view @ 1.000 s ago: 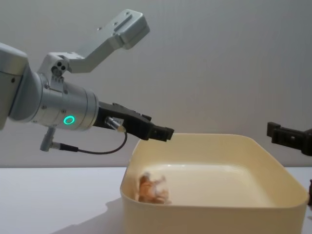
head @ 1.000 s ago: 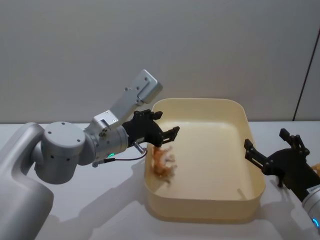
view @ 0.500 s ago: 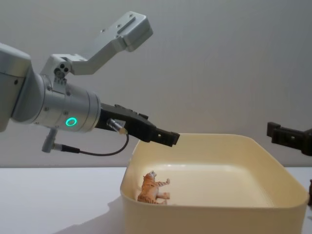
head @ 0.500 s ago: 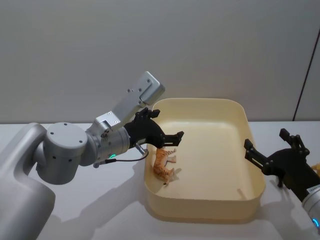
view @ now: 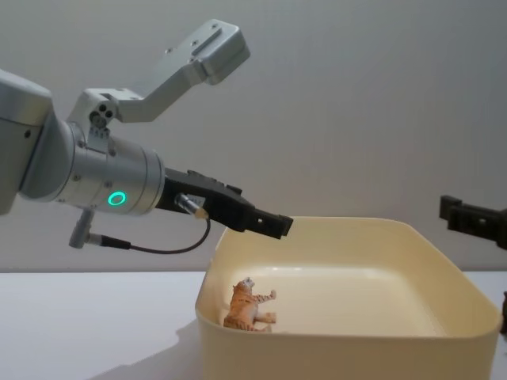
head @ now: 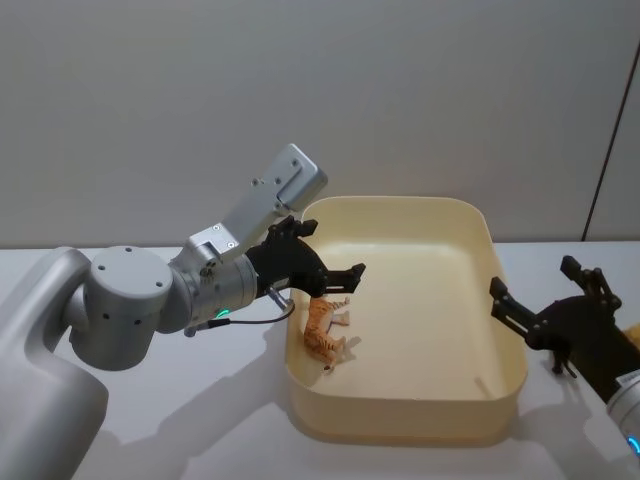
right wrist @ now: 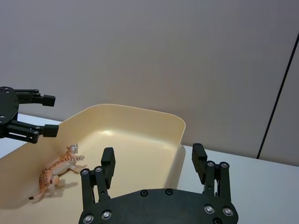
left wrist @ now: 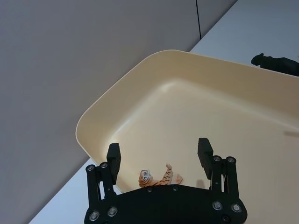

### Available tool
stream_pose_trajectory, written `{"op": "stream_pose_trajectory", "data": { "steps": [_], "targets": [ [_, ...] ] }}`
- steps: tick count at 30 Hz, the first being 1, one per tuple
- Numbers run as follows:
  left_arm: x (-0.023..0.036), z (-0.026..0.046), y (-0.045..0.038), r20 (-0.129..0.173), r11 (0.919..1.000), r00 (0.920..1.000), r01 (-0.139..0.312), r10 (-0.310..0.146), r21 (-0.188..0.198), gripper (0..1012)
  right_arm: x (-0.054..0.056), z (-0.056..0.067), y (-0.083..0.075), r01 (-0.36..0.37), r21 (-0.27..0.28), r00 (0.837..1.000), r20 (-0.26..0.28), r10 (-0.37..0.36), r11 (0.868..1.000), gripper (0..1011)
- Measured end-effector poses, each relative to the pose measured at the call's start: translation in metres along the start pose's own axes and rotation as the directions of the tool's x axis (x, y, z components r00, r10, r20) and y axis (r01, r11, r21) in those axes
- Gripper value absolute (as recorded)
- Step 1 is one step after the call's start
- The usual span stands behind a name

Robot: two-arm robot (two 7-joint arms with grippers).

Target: Pick up the toy alternately with two hands and place it into the central storage box.

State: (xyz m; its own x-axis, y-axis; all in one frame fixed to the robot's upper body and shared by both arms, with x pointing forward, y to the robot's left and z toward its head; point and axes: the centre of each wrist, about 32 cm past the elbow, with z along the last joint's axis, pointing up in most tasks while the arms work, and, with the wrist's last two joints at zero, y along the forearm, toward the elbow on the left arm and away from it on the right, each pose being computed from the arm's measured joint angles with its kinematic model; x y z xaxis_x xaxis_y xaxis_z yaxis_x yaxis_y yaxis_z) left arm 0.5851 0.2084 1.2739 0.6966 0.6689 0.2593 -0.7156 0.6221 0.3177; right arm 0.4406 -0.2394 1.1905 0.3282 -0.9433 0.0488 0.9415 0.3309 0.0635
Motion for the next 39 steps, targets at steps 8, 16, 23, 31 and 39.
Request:
{"op": "stream_pose_trajectory", "data": {
  "steps": [8, 16, 23, 31, 39],
  "targets": [
    [-0.0001, 0.0, -0.0001, 0.001, 1.0, 1.0, 0.0, 0.0, 0.001, 1001, 0.009, 0.004, -0.013, 0.031, -0.002, 0.999, 0.01, -0.031, 1.0, 1001],
    [-0.0001, 0.0, -0.0001, 0.001, 1.0, 1.0, 0.0, 0.0, 0.001, 1001, 0.025, 0.007, -0.039, 0.079, -0.024, 0.997, 0.019, -0.079, 0.997, 1001],
    [-0.0001, 0.0, -0.0001, 0.001, 1.0, 1.0, 0.0, 0.0, 0.001, 1001, 0.037, 0.008, -0.061, 0.13, -0.059, 0.991, 0.028, -0.129, 0.99, 1001],
    [-0.0001, 0.0, 0.0, 0.001, 1.0, 1.0, 0.0, 0.0, 0.001, 1001, 0.046, 0.003, -0.077, 0.177, -0.132, 0.984, 0.044, -0.172, 0.975, 1001],
    [-0.0001, 0.0, -0.0001, 0.001, 1.0, 1.0, 0.0, 0.0, 0.001, 1001, 0.053, -0.006, -0.083, 0.214, -0.204, 0.977, 0.064, -0.205, 0.955, 1001]
  ]
}}
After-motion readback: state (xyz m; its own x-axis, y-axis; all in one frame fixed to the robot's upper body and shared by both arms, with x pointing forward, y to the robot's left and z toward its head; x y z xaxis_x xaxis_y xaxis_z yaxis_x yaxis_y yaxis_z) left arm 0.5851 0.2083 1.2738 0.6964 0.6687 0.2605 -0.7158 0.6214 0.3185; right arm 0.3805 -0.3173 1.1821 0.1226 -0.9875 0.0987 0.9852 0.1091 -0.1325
